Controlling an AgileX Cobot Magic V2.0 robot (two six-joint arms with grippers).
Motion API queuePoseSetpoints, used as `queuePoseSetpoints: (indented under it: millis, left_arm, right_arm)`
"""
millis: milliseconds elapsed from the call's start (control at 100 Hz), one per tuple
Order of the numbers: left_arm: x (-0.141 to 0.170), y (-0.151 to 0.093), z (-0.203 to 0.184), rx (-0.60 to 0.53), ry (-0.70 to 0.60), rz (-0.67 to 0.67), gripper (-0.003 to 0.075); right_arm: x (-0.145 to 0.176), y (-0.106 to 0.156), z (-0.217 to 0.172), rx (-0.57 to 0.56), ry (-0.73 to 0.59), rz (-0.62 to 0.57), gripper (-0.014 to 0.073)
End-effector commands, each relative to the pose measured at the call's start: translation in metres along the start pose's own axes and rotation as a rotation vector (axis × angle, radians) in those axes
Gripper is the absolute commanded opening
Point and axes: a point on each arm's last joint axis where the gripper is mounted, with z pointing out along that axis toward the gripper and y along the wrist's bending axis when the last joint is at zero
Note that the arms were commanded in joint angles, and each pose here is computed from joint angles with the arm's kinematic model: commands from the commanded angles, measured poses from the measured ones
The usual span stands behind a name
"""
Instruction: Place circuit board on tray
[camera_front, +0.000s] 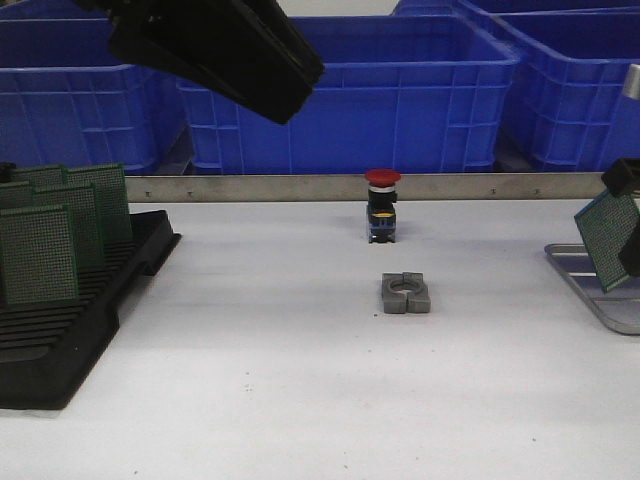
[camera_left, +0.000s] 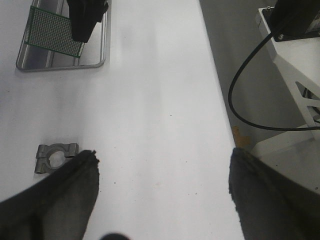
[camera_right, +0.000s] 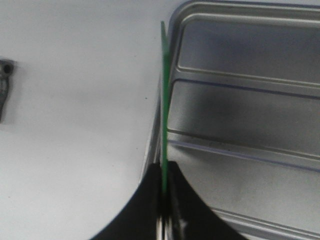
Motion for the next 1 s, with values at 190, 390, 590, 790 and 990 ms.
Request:
queuePoseSetpoints:
  millis: [190,390,590,790,990]
  left_arm:
    - [-0.019,-0.003,-0.015,-0.039,-0.081,0.010,0.0515]
    - [-0.011,0.004,-0.026,-0.081,-0.060,-0.003,0.0515]
    - [0.014,0.022,-0.063,-0.187,0.052,-0.014,0.0515]
    - [0.054,0.031,-0.096,-0.267,0.297,-0.021,0.0515]
    - [0.078,0.033,-0.114,-0.293,0.471,-0.042,0.0515]
  right_arm:
    - [-0.016,-0.002,-0.012,0.039,-0.103,0.010,0.0223]
    - [-0.016,-0.005,-0.013,0.066,-0.102,-0.027,0.0651]
    - [-0.015,-0.011,-0.014,0.075,-0.101,-0.017,0.0643]
    - [-0.015,-0.011,-0.014,0.073,-0.099,-0.015,0.0643]
    - [-0.015,-0.011,-0.014,0.072,-0.098,-0.015,0.0643]
